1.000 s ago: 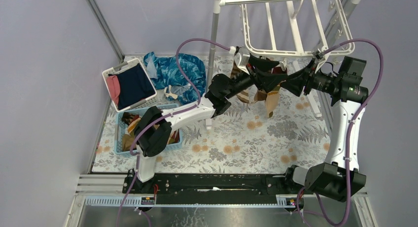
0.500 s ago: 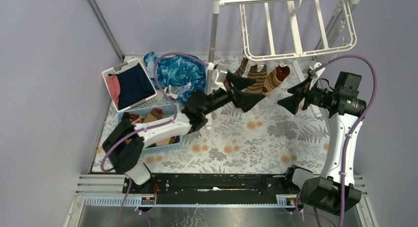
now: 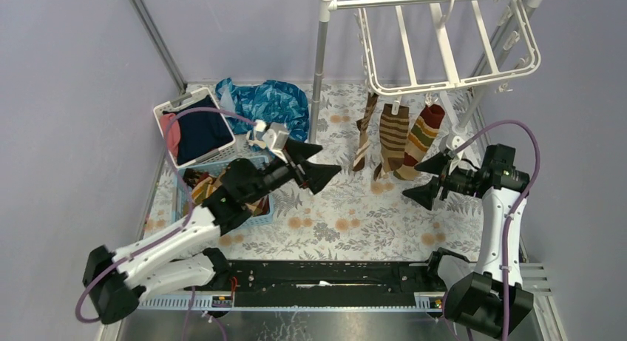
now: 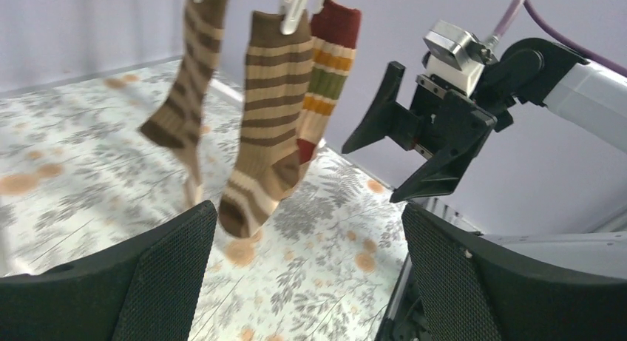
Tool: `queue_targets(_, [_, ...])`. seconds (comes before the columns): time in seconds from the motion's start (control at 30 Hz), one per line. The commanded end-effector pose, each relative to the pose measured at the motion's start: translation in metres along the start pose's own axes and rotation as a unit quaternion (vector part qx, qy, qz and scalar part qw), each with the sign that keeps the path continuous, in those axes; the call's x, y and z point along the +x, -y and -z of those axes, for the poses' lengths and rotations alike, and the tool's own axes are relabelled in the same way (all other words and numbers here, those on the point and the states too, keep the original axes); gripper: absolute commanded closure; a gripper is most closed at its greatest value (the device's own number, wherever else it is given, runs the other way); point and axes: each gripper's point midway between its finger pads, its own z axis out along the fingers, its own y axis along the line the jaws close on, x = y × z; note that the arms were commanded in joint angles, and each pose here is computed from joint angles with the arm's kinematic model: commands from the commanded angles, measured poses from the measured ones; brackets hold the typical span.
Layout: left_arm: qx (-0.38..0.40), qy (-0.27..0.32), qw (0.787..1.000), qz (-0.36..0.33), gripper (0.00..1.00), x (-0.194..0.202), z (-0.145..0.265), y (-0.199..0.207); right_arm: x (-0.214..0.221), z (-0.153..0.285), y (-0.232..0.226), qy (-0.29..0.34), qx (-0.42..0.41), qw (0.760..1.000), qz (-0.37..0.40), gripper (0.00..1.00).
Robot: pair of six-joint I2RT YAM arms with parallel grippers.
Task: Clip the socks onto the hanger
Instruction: Clamp the sock onto the hanger, then pick up the sock from the bin.
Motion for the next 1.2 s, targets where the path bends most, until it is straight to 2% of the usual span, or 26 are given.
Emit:
queue_targets(0.0, [-0.111, -0.063, 0.991, -0.032, 0.01, 0.026, 0.047, -0.040, 0.012, -0.005, -0.010, 0.016, -0.015, 0.999, 0.027, 0.00])
queue_targets(0.1, [-0.196, -0.050, 0.979, -0.026, 0.01, 0.022, 0.078, -0.064, 0.023, -0.004, -0.006, -0.003, -0.005, 1.000, 0.022, 0.00])
queue_targets(0.23, [-0.330, -0.050, 0.943, -0.011, 0.01, 0.018, 0.120, -0.098, 0.026, -0.003, 0.001, -0.017, 0.008, 1.000, -0.018, 0.00])
queue_targets(0.5, [-0.426, -0.114, 0.897, 0.007, 0.03, 0.048, 0.148, -0.130, 0.029, -0.001, 0.019, -0.038, 0.042, 0.996, -0.066, 0.00])
queue_targets(0.67, [-0.497, -0.103, 0.861, 0.027, 0.17, 0.043, 0.168, -0.162, 0.028, 0.000, 0.020, -0.041, 0.042, 0.995, -0.075, 0.00])
queue_targets(0.8, [-0.553, -0.067, 0.824, 0.099, 0.25, 0.045, 0.194, -0.178, 0.030, 0.000, 0.022, -0.048, 0.045, 0.995, -0.081, 0.00])
queue_targets(0.93, [-0.609, -0.050, 0.776, 0.156, 0.51, 0.050, 0.223, -0.177, 0.031, 0.002, 0.024, -0.056, 0.049, 0.994, -0.084, 0.00])
queue_targets(0.97, [-0.621, -0.046, 0.765, 0.164, 0.55, 0.049, 0.228, -0.176, 0.032, 0.002, 0.025, -0.057, 0.049, 0.993, -0.086, 0.00])
queue_targets(1.07, [-0.658, -0.029, 0.731, 0.179, 0.60, 0.047, 0.247, -0.175, 0.032, 0.002, 0.025, -0.060, 0.048, 0.993, -0.092, 0.00])
queue_targets(1.17, [-0.701, -0.018, 0.690, 0.180, 0.60, 0.047, 0.269, -0.176, 0.034, 0.002, 0.026, -0.063, 0.050, 0.993, -0.091, 0.00])
